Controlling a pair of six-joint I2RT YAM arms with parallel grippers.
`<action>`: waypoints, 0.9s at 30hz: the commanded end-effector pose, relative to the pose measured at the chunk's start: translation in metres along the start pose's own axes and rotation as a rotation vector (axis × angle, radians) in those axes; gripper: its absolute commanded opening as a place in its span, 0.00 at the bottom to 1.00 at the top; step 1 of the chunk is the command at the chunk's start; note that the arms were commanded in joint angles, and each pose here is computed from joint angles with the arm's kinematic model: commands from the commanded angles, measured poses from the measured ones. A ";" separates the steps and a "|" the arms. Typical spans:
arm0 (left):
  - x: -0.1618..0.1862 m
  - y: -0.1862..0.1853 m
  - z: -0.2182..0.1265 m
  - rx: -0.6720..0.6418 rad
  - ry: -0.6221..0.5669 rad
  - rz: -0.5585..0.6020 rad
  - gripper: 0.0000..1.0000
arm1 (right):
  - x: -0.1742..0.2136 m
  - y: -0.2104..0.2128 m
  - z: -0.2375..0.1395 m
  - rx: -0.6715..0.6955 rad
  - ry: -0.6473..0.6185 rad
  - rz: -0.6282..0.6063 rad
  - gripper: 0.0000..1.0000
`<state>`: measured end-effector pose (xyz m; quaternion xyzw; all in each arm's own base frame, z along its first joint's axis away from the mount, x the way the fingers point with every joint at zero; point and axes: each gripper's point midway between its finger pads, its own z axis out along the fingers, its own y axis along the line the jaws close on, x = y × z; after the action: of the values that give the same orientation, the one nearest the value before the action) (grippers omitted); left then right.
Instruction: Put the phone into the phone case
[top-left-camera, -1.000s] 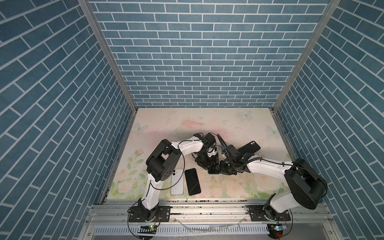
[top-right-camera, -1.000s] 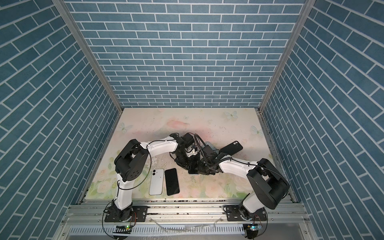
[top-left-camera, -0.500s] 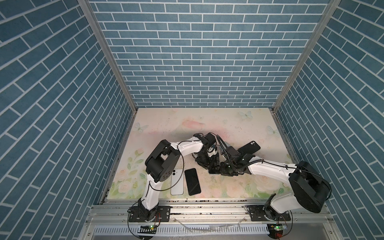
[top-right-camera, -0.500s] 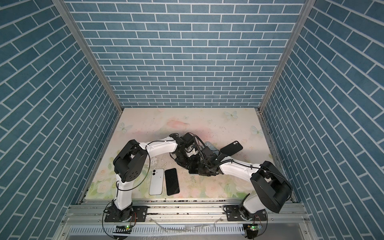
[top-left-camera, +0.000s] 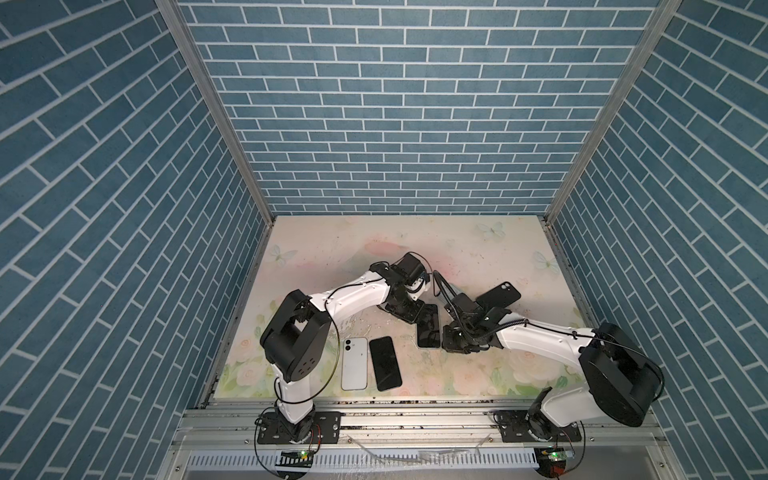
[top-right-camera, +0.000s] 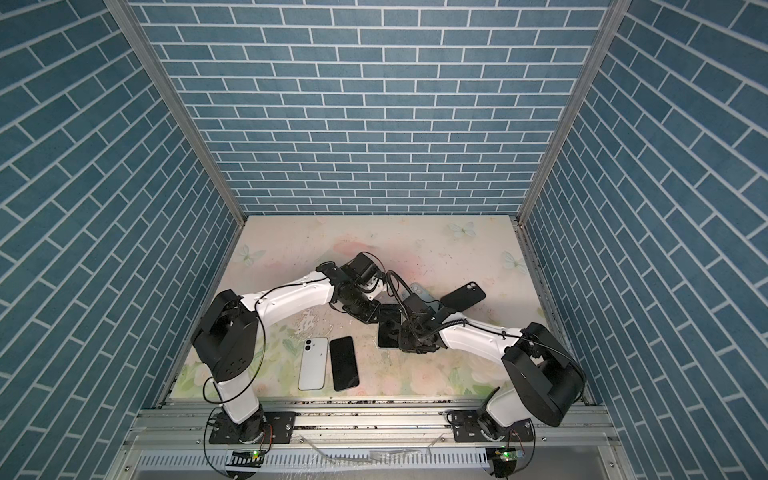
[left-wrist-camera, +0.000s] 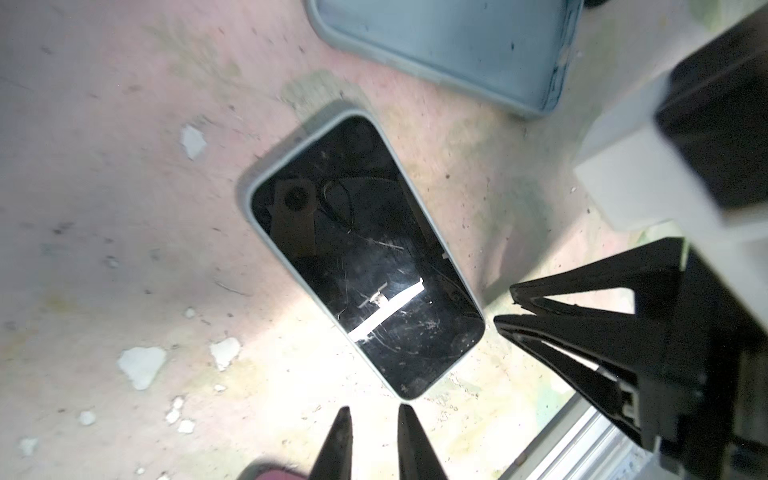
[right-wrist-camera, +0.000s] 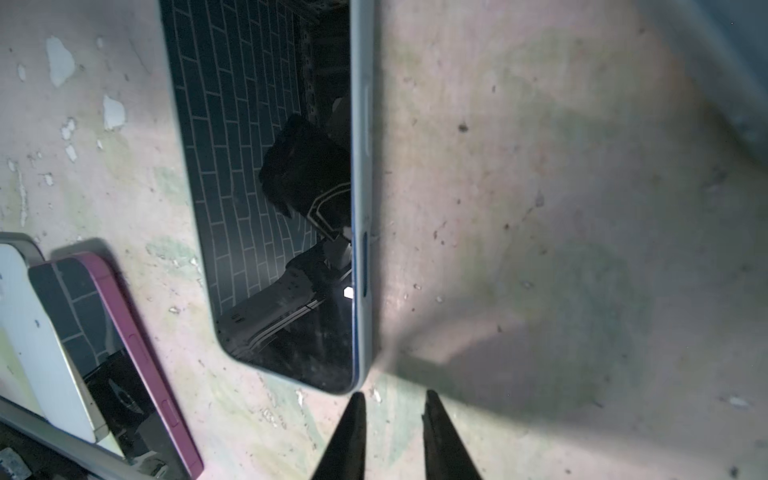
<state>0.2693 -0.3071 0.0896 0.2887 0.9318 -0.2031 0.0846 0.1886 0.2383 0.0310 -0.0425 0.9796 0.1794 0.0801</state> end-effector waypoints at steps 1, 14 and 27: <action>-0.006 0.014 -0.007 -0.029 -0.045 -0.030 0.23 | -0.008 0.014 0.000 -0.029 -0.004 -0.001 0.28; -0.007 0.014 -0.005 -0.018 -0.033 -0.043 0.23 | 0.001 -0.002 0.013 0.097 0.082 -0.023 0.17; -0.005 0.016 -0.002 -0.022 -0.022 -0.046 0.23 | 0.021 -0.031 0.019 0.356 0.199 -0.153 0.16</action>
<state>0.2844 -0.2987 0.0967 0.2646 0.9366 -0.2051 0.1033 0.1972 0.2542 0.0245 -0.0894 0.9899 0.0974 0.0513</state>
